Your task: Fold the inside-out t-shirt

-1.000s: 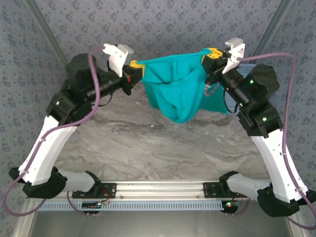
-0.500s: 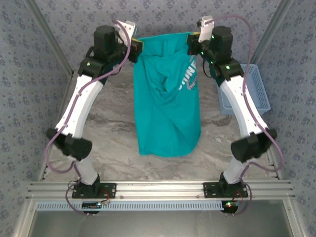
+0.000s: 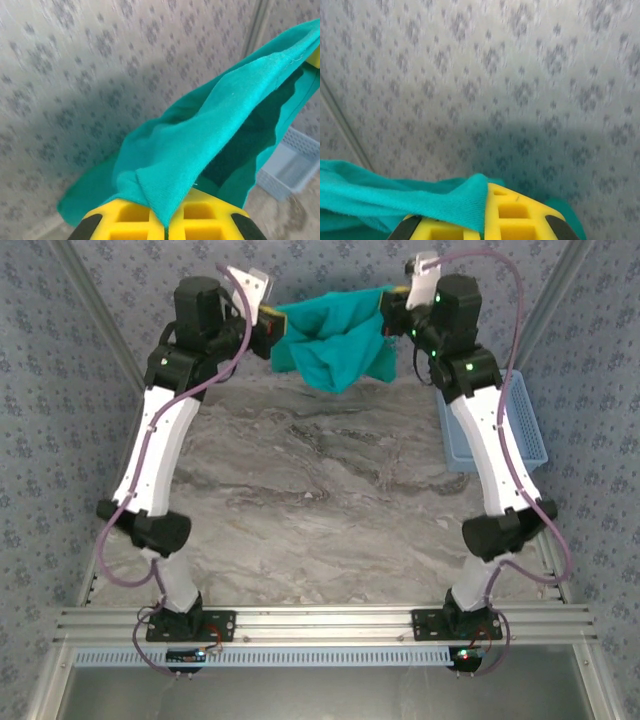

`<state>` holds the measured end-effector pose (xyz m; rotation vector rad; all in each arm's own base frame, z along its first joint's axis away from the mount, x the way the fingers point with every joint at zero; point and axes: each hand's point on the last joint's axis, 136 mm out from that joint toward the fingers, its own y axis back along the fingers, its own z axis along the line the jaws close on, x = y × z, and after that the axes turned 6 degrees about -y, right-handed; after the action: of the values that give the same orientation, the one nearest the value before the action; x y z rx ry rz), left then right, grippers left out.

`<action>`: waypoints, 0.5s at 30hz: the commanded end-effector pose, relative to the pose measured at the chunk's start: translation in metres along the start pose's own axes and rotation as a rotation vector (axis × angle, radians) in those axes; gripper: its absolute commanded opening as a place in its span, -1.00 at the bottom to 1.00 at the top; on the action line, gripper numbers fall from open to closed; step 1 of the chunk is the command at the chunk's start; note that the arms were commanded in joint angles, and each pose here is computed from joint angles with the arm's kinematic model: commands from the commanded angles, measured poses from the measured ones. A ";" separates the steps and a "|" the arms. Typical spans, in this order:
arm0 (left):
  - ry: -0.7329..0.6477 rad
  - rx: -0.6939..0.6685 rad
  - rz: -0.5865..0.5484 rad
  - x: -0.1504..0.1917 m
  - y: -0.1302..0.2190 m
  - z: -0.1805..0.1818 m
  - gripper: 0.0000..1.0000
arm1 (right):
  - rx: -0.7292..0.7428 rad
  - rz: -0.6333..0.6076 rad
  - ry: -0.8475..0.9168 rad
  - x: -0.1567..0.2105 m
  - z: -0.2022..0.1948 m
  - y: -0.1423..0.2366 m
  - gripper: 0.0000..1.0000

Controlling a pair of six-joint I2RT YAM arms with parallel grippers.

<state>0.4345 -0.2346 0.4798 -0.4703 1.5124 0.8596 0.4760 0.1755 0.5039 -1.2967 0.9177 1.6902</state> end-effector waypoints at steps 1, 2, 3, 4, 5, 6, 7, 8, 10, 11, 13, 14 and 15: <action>0.089 -0.044 0.123 0.082 -0.002 0.012 -1.00 | 0.093 0.060 0.013 0.061 -0.018 0.014 -0.98; 0.116 -0.026 0.127 0.104 -0.003 0.004 -1.00 | 0.098 0.099 0.001 0.092 -0.017 0.018 -0.98; 0.144 -0.004 0.144 0.136 -0.003 -0.007 -1.00 | 0.104 0.132 -0.021 0.122 -0.015 0.024 -0.98; 0.177 0.004 0.164 0.166 -0.001 -0.017 -1.00 | 0.111 0.198 -0.030 0.164 -0.013 0.032 -0.98; 0.214 0.014 0.192 0.193 0.001 -0.027 -1.00 | 0.120 0.251 -0.033 0.197 -0.012 0.039 -0.98; 0.245 0.037 0.241 0.228 0.005 -0.043 -1.00 | 0.135 0.340 -0.033 0.245 -0.013 0.051 -0.96; 0.270 0.049 0.291 0.258 0.010 -0.057 -0.91 | 0.127 0.417 -0.031 0.284 -0.010 0.064 -0.91; 0.300 0.058 0.352 0.289 0.015 -0.072 -0.76 | 0.118 0.486 -0.031 0.317 -0.007 0.078 -0.80; 0.396 0.052 0.499 0.354 0.030 -0.100 0.09 | 0.055 0.628 -0.023 0.381 0.009 0.113 -0.39; 0.440 0.061 0.557 0.375 0.038 -0.111 0.17 | 0.016 0.670 -0.016 0.400 0.017 0.129 -0.32; 0.527 0.080 0.635 0.401 0.056 -0.126 0.25 | 0.029 0.739 -0.009 0.425 0.015 0.160 -0.12; 0.548 0.069 0.649 0.402 0.063 -0.127 0.25 | 0.038 0.752 -0.011 0.426 0.012 0.166 -0.05; 0.556 0.063 0.657 0.399 0.069 -0.127 0.26 | 0.032 0.759 -0.001 0.424 0.010 0.170 -0.03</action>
<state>0.2287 -0.2004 0.0606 0.0285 2.2153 1.3370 0.2422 0.1833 0.0721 -0.9407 1.6703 2.2799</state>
